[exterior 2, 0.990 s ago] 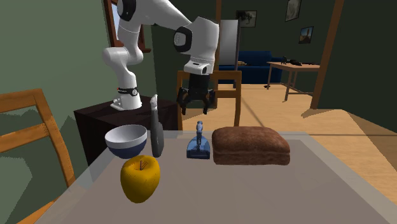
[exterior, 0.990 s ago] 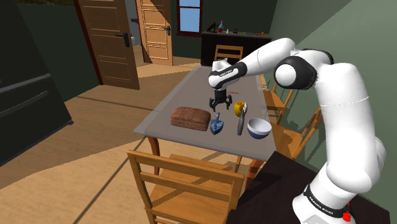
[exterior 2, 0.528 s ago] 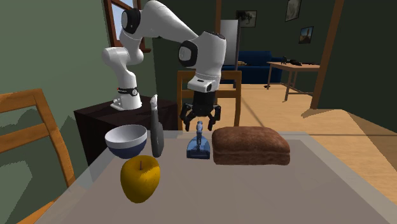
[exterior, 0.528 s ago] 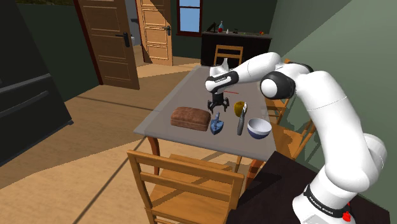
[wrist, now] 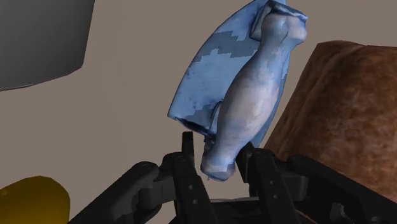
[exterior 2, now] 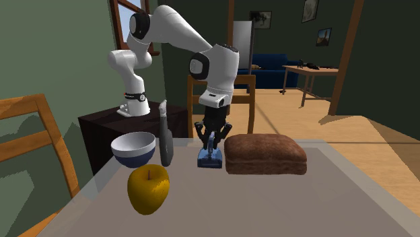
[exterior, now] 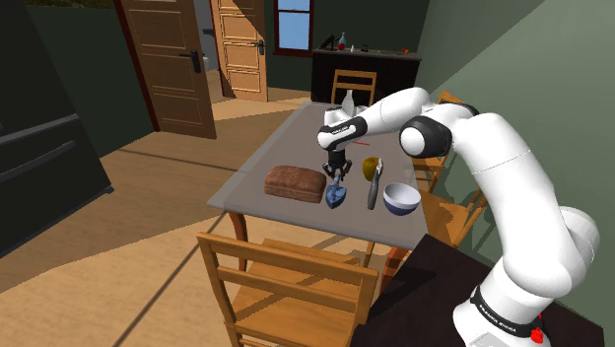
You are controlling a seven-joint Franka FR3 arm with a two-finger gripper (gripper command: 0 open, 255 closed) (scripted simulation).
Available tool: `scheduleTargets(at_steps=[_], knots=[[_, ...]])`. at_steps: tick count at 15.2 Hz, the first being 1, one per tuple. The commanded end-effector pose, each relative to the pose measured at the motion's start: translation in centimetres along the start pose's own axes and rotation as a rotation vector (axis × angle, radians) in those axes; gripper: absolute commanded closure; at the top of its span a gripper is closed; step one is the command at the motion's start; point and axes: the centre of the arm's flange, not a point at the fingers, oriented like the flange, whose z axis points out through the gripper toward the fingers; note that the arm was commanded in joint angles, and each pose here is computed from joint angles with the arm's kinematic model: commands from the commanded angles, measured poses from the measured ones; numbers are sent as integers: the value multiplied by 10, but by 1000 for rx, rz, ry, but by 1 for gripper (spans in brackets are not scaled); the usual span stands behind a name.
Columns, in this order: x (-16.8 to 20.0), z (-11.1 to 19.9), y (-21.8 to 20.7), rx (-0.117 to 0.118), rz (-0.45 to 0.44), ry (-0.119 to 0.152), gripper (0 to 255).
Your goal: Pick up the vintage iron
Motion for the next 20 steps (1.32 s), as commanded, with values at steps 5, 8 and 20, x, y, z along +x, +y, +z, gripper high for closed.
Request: scheduleTargets(at_steps=[5, 8, 20], knots=[[0, 1, 0, 0, 0, 0, 255], [0, 0, 0, 0, 0, 0, 255], [-3, -63, 10, 0, 0, 0, 255]])
